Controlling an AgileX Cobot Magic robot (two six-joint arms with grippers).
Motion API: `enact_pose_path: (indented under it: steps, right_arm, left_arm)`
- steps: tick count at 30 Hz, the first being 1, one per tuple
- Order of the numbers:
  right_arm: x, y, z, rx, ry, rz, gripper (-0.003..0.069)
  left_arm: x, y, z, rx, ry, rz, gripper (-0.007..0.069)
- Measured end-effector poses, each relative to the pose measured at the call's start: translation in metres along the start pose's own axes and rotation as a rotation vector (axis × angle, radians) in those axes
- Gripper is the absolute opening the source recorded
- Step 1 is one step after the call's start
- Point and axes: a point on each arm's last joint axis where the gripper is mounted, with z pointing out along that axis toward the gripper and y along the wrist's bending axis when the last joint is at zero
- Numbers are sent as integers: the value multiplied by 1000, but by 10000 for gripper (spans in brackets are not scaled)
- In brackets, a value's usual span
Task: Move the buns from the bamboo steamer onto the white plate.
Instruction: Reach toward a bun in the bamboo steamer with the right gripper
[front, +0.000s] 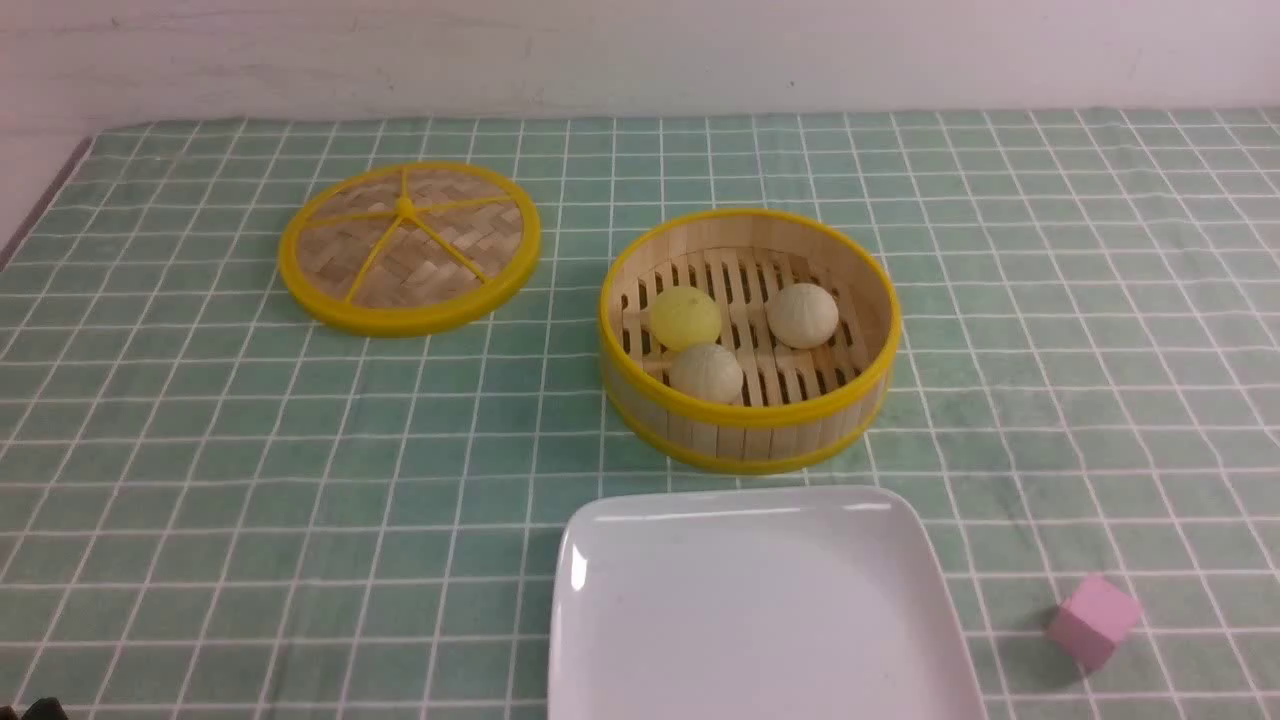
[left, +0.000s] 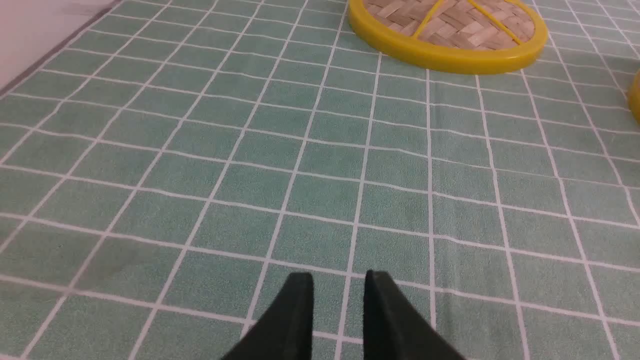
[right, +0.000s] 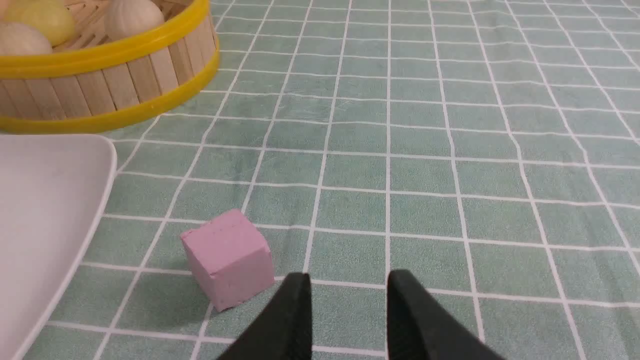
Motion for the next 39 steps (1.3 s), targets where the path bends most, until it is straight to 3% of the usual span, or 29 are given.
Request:
enact_pose_path:
  steps: [39]
  right_arm:
    - [0, 0, 0, 0, 0, 0, 239]
  left_arm:
    - [0, 2, 0, -18, -3, 46, 190]
